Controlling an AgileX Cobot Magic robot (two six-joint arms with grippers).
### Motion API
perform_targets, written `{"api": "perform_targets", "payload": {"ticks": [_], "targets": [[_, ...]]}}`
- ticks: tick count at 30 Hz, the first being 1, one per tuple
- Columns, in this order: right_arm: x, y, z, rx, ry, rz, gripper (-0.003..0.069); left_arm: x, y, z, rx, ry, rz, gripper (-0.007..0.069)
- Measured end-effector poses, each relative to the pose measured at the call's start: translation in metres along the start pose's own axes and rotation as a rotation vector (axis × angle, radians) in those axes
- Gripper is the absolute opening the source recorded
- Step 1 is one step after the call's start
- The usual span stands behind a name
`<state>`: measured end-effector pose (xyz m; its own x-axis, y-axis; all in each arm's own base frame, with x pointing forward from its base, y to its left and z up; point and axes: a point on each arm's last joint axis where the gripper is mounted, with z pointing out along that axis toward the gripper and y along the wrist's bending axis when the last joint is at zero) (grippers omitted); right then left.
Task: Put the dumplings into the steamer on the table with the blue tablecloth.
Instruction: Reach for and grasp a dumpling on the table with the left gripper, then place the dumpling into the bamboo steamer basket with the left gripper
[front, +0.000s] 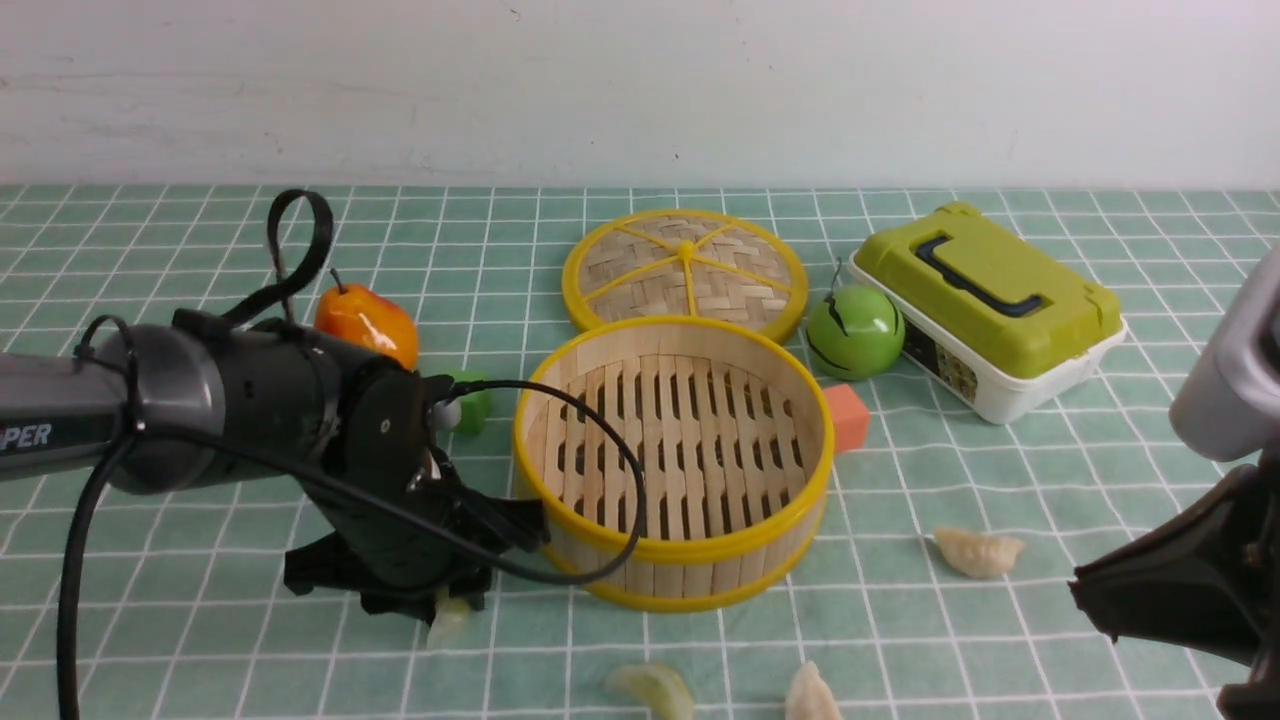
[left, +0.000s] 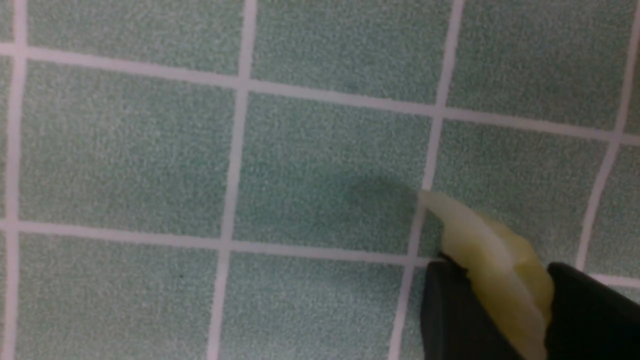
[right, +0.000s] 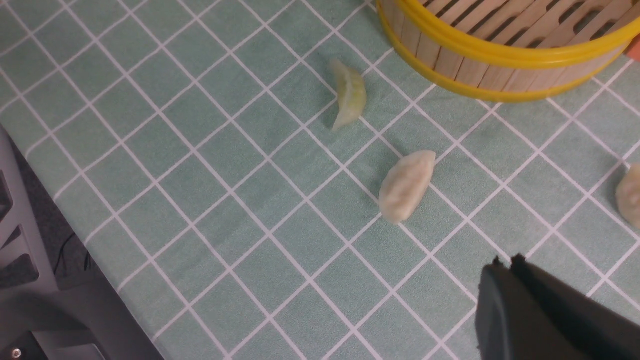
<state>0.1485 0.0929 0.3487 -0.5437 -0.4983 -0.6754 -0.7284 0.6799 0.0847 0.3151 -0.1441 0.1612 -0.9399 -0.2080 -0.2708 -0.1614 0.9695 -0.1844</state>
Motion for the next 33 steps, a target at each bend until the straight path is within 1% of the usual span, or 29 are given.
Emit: {"api": "perform_targets", "payload": {"ticks": [4,7,9,11,13,16,17,20,21,22,25,30,33], "targets": [[0.000,0.000,0.000,0.000,0.000,0.000,-0.0001,0.002,0.001,-0.008,-0.015,0.021,0.026,0.0202],[0.000,0.000,0.000,0.000,0.000,0.000,0.0002,-0.001,-0.006,-0.043,0.002,0.001,0.101,0.0202],[0.000,0.000,0.000,0.000,0.000,0.000,0.0003,-0.007,-0.023,-0.075,0.053,-0.062,0.172,0.0202],[0.000,0.000,0.000,0.000,0.000,0.000,0.0006,-0.010,-0.040,-0.097,0.097,-0.110,0.229,0.0202],[0.000,0.000,0.000,0.000,0.001,0.000,0.0006,-0.015,-0.066,-0.120,0.158,-0.165,0.290,0.0202],[0.000,0.000,0.000,0.000,0.001,0.000,0.0009,-0.024,-0.096,-0.132,0.212,-0.191,0.324,0.0202],[0.000,0.000,0.000,0.000,0.001,0.000,0.0010,-0.033,-0.106,-0.128,0.207,-0.192,0.330,0.0202],[0.000,0.000,0.000,0.000,0.001,0.000,0.0013,-0.045,-0.117,-0.115,0.184,-0.175,0.337,0.0202],[0.000,0.000,0.000,0.000,0.001,0.000,0.0016,-0.053,-0.125,-0.099,0.151,-0.163,0.350,0.0202],[0.000,0.000,0.000,0.000,0.001,0.000,0.0017,-0.055,-0.127,-0.095,0.145,-0.159,0.352,0.0202],[0.000,0.000,0.000,0.000,0.001,0.000,0.0021,-0.068,-0.138,-0.062,0.094,-0.145,0.373,0.0202],[0.000,0.000,0.000,0.000,0.001,0.000,0.0022,-0.076,-0.143,-0.022,0.011,-0.129,0.398,0.0202],[0.000,0.000,0.000,0.000,0.001,0.000,0.0022,-0.078,-0.141,-0.009,-0.004,-0.108,0.387,0.0202]]}}
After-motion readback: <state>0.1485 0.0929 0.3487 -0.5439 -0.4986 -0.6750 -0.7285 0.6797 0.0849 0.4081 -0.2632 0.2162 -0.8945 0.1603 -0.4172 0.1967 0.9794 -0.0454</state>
